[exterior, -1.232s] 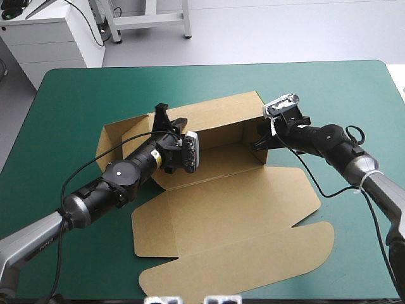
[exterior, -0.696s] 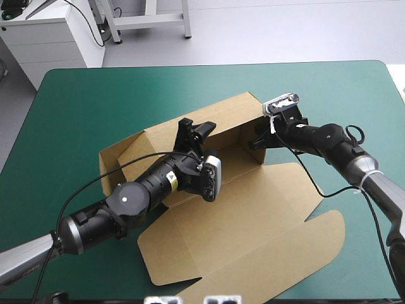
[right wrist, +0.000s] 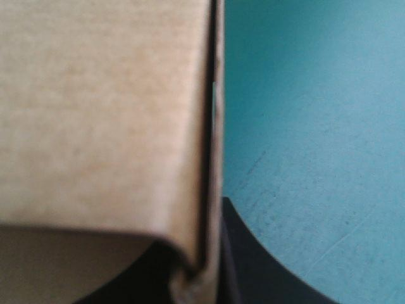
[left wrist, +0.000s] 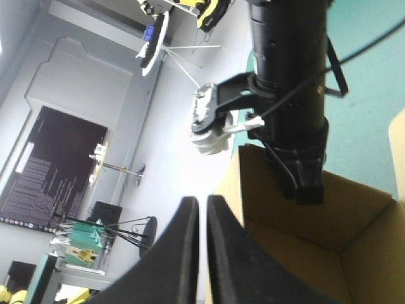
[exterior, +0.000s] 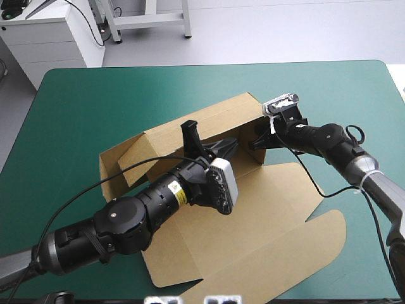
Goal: Fold the box
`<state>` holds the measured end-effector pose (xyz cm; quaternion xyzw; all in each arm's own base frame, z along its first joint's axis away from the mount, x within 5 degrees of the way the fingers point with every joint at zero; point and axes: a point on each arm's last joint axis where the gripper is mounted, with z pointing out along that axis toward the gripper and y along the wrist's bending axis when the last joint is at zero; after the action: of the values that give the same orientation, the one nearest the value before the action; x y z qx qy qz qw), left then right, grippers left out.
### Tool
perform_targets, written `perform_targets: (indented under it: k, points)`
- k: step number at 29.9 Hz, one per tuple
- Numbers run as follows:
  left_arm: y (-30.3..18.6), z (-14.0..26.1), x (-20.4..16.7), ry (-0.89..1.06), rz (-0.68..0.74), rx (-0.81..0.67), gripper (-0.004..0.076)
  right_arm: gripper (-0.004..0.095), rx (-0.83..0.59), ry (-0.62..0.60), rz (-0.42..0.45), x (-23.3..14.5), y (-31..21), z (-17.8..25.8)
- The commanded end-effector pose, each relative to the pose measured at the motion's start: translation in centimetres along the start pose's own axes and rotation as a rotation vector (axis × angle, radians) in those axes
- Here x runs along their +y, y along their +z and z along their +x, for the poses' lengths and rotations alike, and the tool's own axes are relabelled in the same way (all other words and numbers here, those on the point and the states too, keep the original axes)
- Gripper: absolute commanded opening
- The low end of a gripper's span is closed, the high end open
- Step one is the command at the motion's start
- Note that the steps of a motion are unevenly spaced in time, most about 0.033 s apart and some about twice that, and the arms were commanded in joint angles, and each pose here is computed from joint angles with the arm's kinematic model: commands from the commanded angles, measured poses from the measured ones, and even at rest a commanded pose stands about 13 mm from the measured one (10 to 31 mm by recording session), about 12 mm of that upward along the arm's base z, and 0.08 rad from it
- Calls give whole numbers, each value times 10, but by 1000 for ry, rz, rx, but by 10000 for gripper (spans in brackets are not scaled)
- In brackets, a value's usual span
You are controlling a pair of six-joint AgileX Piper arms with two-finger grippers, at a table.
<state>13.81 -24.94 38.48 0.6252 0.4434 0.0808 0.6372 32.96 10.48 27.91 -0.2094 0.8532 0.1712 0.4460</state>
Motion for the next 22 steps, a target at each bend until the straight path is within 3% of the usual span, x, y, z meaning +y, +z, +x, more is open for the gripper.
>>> perform_targets:
  k: [1, 5, 12, 22]
  points:
    - [-17, -16, 37, -101, -59, -24, 19, -16, -93, 11, 13, 3, -18, -22]
    - [-26, -13, 56, -186, 18, 86, 19, -16, -93, 9, 13, 3, -18, -22]
    - [-47, 15, 85, -306, 308, 335, 18, -16, -94, 10, 15, 2, -18, -22]
    - [-77, 77, 136, -691, 219, 510, 18, -16, -69, -44, 14, 3, -18, -20]
